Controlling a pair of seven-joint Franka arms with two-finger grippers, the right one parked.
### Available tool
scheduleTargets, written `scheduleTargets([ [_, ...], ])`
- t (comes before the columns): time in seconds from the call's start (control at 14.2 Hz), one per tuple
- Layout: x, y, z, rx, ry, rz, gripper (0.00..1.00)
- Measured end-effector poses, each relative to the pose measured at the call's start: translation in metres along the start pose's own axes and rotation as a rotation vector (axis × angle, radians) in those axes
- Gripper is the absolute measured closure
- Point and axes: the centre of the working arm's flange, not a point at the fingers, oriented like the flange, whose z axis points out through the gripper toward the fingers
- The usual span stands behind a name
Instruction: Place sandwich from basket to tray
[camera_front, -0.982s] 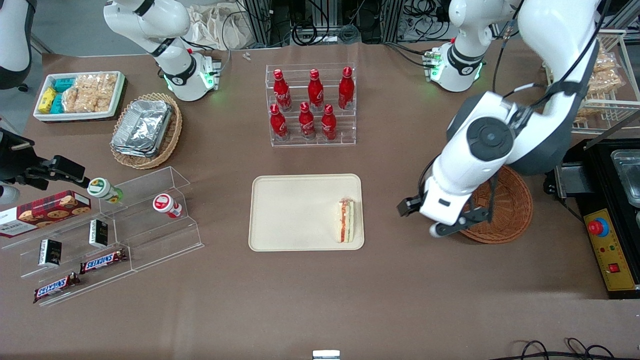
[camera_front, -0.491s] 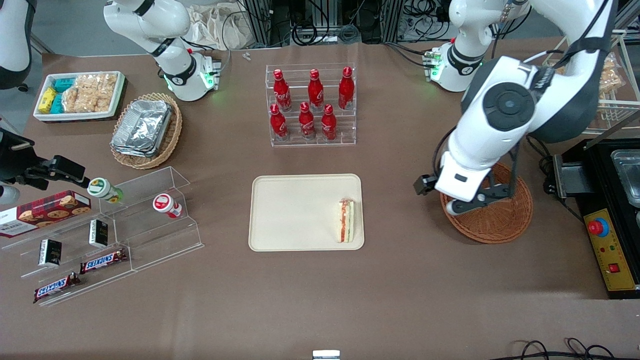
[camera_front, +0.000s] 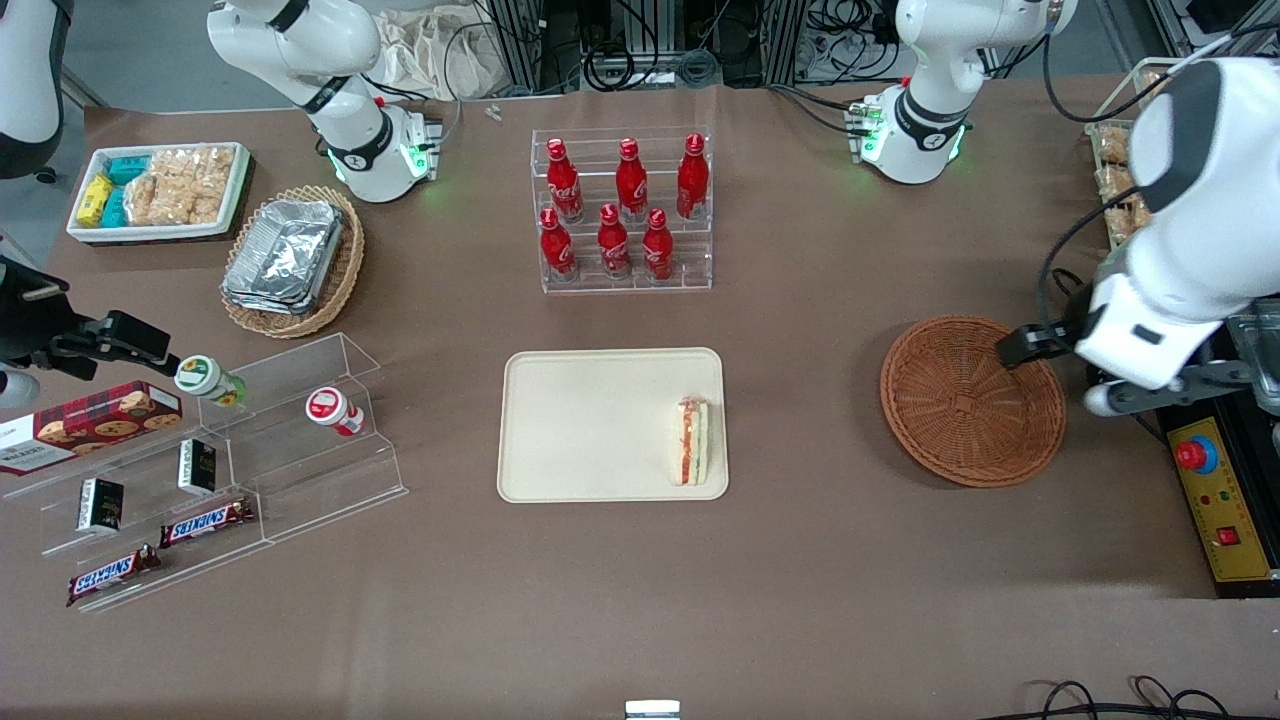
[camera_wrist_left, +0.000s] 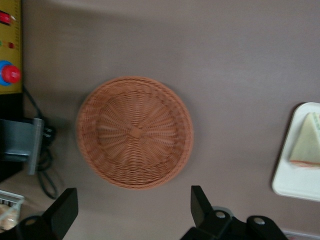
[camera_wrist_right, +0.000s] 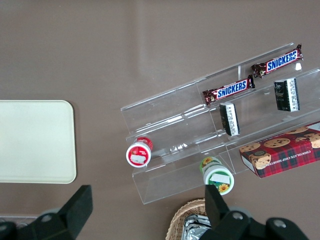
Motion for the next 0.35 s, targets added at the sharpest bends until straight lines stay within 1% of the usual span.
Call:
scheduleTargets([
  [0.21,0.006,-0.032,-0.006,-0.001,0.007,0.046,0.0],
  [0.35,0.008,-0.034,-0.008,0.003,0.0,0.049,0.0],
])
